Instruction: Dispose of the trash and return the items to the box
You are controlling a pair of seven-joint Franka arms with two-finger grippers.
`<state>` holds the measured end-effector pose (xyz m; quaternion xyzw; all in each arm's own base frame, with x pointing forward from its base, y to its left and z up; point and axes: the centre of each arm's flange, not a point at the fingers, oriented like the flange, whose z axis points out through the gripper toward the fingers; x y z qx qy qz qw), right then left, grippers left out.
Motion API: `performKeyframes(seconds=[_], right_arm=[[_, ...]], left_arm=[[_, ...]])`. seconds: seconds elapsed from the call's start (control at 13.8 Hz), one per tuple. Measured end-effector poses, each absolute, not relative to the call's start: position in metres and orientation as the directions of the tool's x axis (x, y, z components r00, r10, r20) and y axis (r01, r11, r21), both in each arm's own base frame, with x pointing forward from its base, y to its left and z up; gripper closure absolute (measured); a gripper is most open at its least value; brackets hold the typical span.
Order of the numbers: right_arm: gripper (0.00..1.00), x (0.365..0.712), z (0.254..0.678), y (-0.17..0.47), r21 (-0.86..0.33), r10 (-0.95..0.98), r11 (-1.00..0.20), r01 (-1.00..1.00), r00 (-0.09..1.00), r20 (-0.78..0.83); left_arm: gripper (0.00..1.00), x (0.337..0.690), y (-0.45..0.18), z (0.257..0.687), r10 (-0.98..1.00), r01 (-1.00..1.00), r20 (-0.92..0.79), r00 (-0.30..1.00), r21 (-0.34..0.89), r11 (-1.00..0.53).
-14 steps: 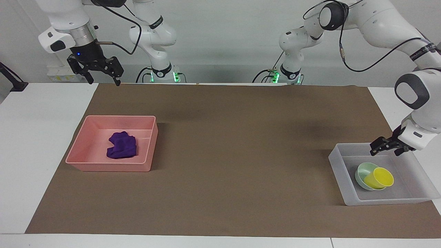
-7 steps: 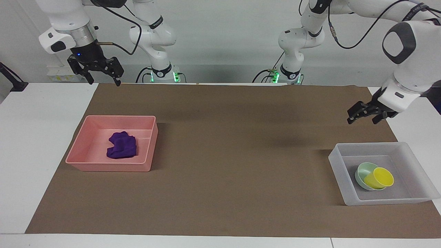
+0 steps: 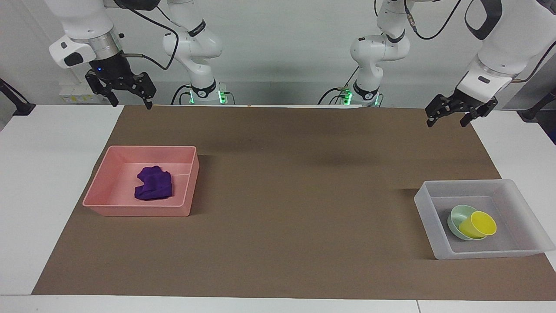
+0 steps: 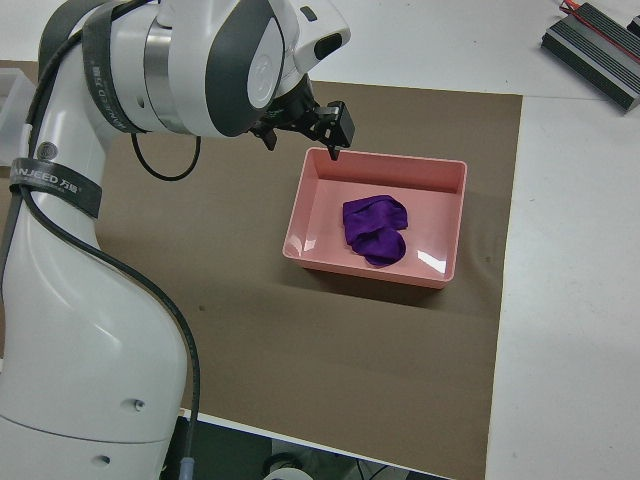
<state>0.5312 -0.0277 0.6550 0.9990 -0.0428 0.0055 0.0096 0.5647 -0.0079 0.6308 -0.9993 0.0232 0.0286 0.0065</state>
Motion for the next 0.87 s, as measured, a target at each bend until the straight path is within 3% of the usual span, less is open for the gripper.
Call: performKeyframes(seconds=[0.22, 0.87], right_arm=[[0.0, 0.531, 0.653, -0.028, 0.019, -0.085, -0.996, -0.086, 0.996, 0.008], [0.0, 0.529, 0.647, -0.036, 0.019, -0.1, -0.995, -0.1, 0.995, -0.005]], left_arm=[[0.0, 0.552, 0.015, 0.614, -0.015, -0.016, -0.031, 0.999, -0.018, -1.0], [0.0, 0.538, -0.012, 0.621, -0.061, -0.062, -0.042, 0.997, -0.019, -0.998]])
